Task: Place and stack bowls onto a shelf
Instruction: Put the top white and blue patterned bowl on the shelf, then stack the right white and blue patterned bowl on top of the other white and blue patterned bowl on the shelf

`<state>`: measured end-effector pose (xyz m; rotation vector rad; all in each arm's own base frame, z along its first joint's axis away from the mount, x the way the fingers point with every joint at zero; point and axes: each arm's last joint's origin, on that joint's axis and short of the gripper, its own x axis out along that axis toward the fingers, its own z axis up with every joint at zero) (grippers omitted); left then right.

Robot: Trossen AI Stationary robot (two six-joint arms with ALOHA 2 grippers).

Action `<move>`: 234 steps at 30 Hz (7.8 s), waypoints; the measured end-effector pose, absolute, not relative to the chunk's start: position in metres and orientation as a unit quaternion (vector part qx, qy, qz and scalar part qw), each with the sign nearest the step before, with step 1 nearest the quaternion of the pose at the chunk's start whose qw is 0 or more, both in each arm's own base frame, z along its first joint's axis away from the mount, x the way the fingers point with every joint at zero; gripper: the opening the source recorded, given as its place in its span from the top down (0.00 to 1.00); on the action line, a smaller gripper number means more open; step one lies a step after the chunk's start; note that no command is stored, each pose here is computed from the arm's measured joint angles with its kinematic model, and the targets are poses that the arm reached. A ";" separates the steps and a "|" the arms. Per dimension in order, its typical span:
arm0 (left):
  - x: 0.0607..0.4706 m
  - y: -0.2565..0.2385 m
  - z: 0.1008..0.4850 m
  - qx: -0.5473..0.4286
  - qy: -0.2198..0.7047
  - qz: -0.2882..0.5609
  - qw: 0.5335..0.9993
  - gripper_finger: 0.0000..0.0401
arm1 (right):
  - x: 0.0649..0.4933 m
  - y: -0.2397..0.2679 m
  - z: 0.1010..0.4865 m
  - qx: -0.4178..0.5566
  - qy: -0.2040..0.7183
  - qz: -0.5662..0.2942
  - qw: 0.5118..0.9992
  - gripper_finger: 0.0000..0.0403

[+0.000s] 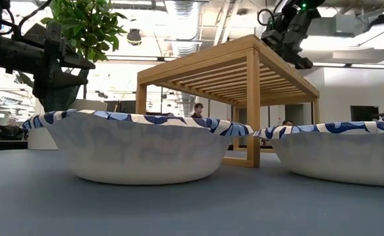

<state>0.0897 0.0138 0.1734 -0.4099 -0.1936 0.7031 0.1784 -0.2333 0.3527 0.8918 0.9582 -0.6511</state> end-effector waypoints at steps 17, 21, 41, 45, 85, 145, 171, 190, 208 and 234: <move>0.090 0.014 0.173 -0.199 -0.094 0.341 0.914 0.37 | 0.174 -0.228 0.365 0.373 0.447 -0.298 0.757 0.44; 0.090 0.014 0.173 -0.199 -0.094 0.341 0.914 0.37 | 0.163 -0.214 0.385 0.371 0.442 -0.308 0.757 0.44; 0.090 0.014 0.173 -0.198 -0.094 0.341 0.914 0.37 | 0.154 -0.073 0.429 0.319 0.444 -0.325 0.772 0.44; 0.090 0.014 0.173 -0.198 -0.094 0.341 0.914 0.37 | 0.165 -0.049 0.417 0.307 0.470 -0.312 0.766 0.44; 0.090 0.014 0.173 -0.199 -0.094 0.341 0.914 0.37 | 0.238 0.138 0.262 0.224 0.720 -0.223 0.618 0.44; 0.090 0.014 0.173 -0.199 -0.094 0.341 0.914 0.37 | 0.212 0.134 0.166 0.236 0.763 -0.214 0.562 0.56; 0.090 0.014 0.173 -0.198 -0.094 0.342 0.914 0.37 | 0.198 0.121 0.198 0.265 0.706 -0.266 0.600 0.94; 0.090 0.014 0.173 -0.198 -0.094 0.342 0.914 0.37 | 0.170 0.097 0.281 0.340 0.547 -0.202 0.738 0.94; 0.090 0.014 0.173 -0.195 -0.092 0.342 0.915 0.37 | 0.119 0.067 0.429 0.322 0.287 -0.016 0.902 0.94; 0.089 0.014 0.173 -0.193 -0.094 0.354 0.910 0.37 | 0.197 0.011 0.452 -0.324 0.338 -0.201 0.860 0.94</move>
